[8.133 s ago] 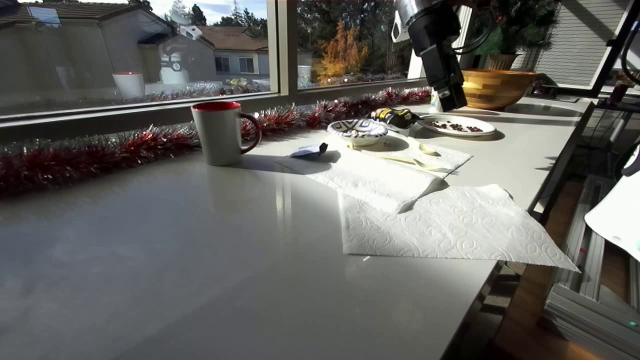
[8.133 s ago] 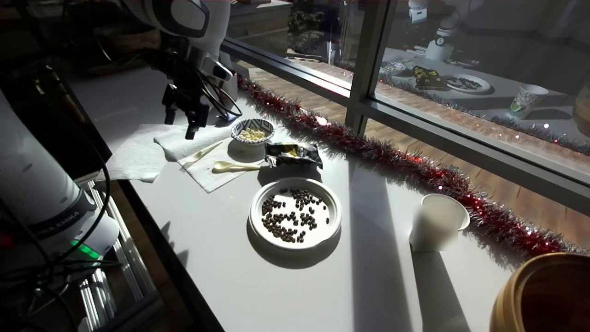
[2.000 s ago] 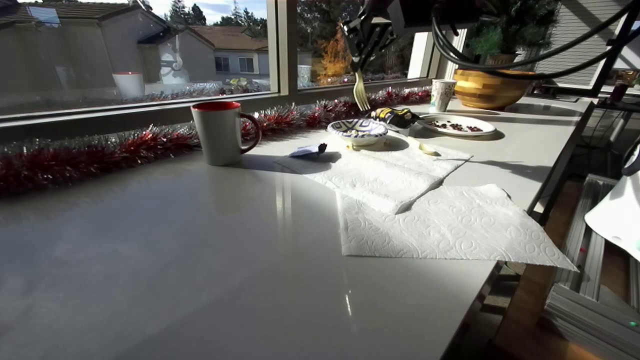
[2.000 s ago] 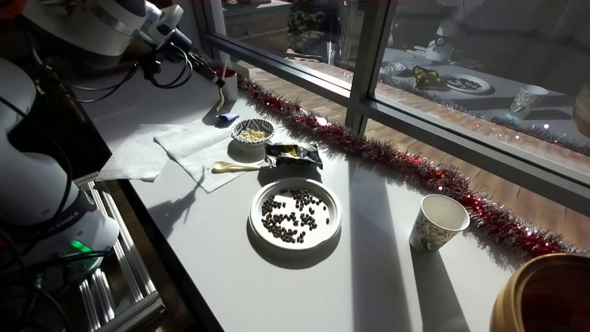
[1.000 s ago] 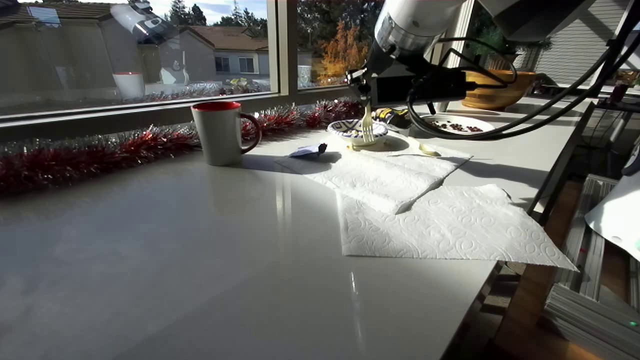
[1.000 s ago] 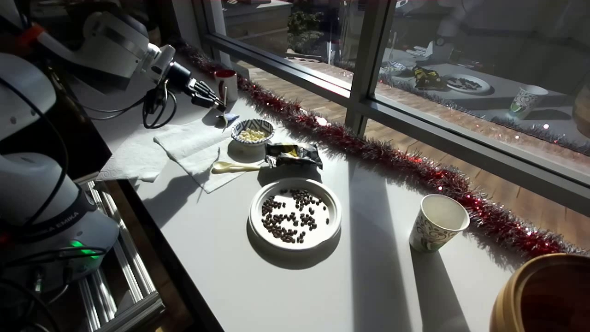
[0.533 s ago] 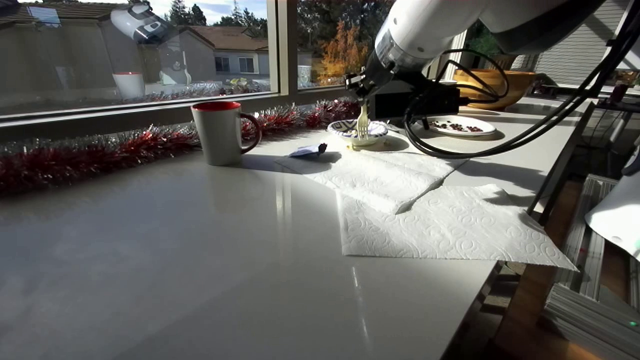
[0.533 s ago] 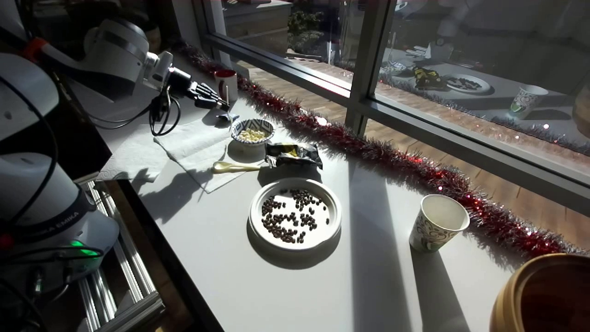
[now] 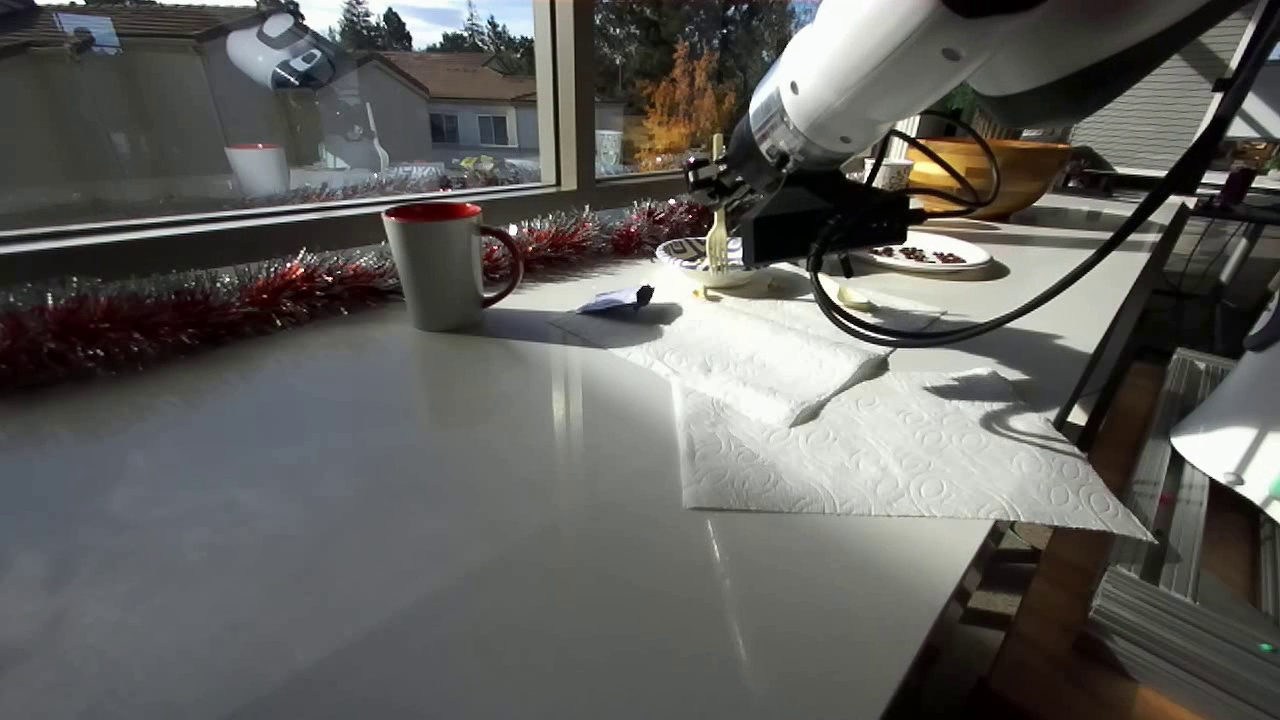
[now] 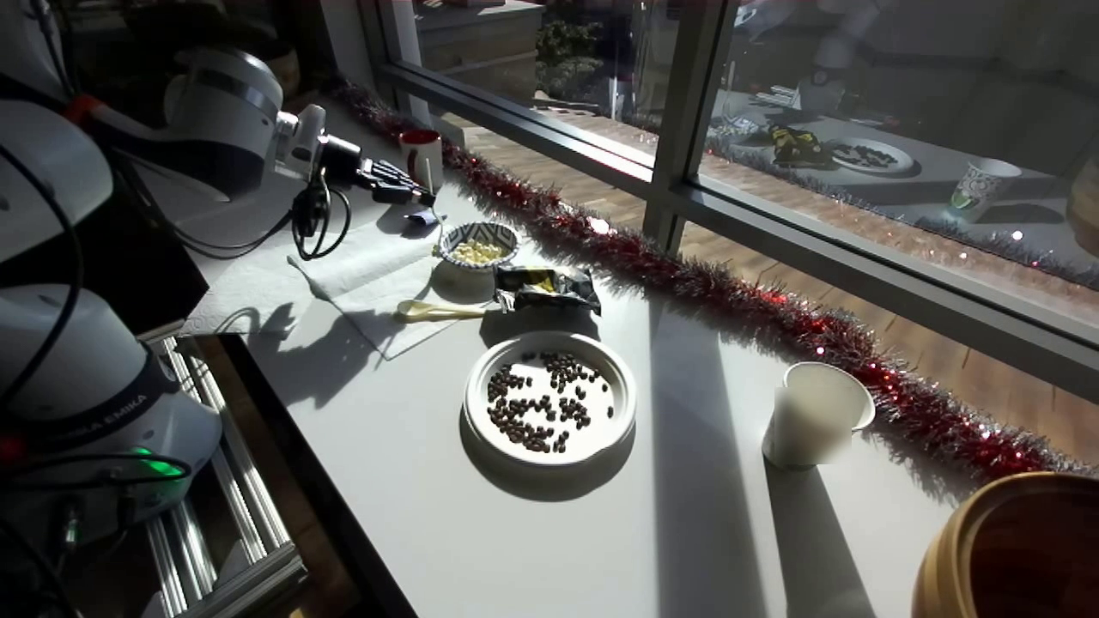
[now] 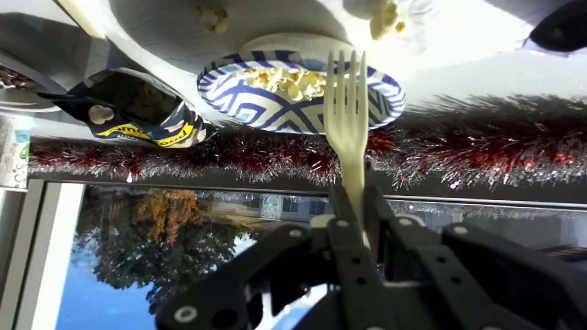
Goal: Use the fork to put the white object in the bowl
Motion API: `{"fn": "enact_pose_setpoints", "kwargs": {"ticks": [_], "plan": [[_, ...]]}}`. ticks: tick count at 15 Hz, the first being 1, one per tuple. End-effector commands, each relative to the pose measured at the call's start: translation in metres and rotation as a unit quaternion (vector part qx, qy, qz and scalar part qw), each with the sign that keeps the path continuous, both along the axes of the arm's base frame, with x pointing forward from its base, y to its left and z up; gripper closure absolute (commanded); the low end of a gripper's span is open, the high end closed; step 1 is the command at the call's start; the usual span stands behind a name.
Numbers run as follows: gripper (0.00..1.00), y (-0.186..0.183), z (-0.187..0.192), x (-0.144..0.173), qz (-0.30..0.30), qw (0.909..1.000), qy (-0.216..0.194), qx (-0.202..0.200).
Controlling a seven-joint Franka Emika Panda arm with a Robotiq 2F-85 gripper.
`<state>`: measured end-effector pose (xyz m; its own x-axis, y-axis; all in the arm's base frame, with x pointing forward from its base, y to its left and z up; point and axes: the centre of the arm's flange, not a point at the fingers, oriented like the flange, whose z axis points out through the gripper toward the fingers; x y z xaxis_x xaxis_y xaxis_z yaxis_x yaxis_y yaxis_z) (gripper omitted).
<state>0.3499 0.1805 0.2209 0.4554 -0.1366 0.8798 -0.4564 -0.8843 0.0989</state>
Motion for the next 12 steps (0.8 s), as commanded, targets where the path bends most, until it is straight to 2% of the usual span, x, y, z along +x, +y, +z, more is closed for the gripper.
{"fn": "enact_pose_setpoints", "kwargs": {"ticks": [1, 3, 4, 12], "plan": [[0.88, 0.0, 0.0, 0.0, 0.0, 1.0, -0.001, -0.001], [0.88, 0.0, 0.0, 0.0, 0.0, 1.0, -0.001, -0.001], [0.97, 0.0, 0.0, 0.0, 0.0, 1.0, -0.001, -0.001], [0.97, 0.01, -0.01, 0.002, 0.021, 0.9991, -0.011, 0.035]]}}
